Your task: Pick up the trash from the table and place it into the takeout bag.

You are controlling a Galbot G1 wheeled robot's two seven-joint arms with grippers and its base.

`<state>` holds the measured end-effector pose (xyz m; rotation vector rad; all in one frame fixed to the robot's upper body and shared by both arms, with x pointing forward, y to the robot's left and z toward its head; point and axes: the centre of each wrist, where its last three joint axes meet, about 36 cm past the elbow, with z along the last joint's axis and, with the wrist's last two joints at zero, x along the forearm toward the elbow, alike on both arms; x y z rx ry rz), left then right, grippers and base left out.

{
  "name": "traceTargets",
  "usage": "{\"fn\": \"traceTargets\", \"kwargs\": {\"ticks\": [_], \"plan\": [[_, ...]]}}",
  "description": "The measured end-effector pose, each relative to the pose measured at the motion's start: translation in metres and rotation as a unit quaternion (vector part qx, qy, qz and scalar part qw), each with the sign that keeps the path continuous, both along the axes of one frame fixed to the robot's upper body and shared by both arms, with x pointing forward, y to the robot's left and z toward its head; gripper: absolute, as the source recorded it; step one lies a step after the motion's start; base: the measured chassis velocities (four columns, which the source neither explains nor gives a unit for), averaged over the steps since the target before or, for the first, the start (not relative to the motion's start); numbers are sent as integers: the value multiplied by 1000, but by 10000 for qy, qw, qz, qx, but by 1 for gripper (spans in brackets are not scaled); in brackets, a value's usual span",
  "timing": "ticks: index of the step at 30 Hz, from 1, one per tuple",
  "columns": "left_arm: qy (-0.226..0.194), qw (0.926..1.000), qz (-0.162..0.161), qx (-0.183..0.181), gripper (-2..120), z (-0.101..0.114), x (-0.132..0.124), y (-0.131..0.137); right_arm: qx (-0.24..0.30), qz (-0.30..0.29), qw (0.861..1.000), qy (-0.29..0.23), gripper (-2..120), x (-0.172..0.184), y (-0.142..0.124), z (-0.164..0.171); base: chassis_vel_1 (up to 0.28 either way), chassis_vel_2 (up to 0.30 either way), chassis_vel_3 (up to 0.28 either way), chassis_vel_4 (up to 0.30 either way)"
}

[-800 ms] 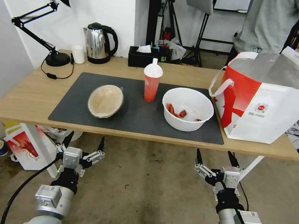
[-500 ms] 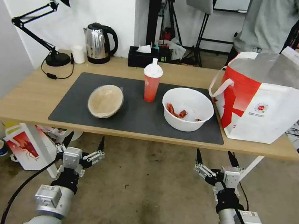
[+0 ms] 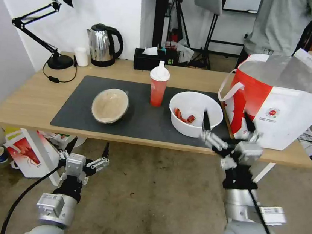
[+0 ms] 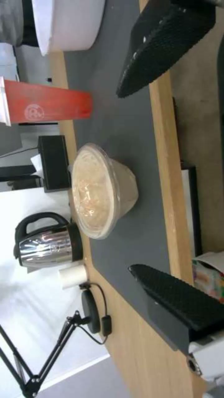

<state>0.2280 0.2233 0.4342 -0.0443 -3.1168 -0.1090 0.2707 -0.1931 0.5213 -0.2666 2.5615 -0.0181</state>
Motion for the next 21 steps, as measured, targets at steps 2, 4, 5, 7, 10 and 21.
{"fn": "traceTargets", "kwargs": {"ticks": [2,4,5,7,10,21], "plan": [[0,10000,0,0,100,0,0,0,-37,46,10000,-1,100,-4,-4,5,0,0,0,0],[0,10000,1,1,100,0,0,0,-45,76,10000,19,100,-6,-6,7,0,0,0,0],[0,10000,0,0,100,0,0,0,-52,118,9999,48,100,-9,-8,11,0,0,0,0],[0,10000,0,0,100,0,0,0,-64,152,9998,81,100,-10,-11,13,0,0,0,0],[0,10000,1,0,100,0,0,0,-95,260,9991,324,100,-12,-18,14,0,0,0,0],[0,10000,1,1,100,0,0,0,-225,620,9889,1328,100,-6,-43,22,0,0,0,0]]}}
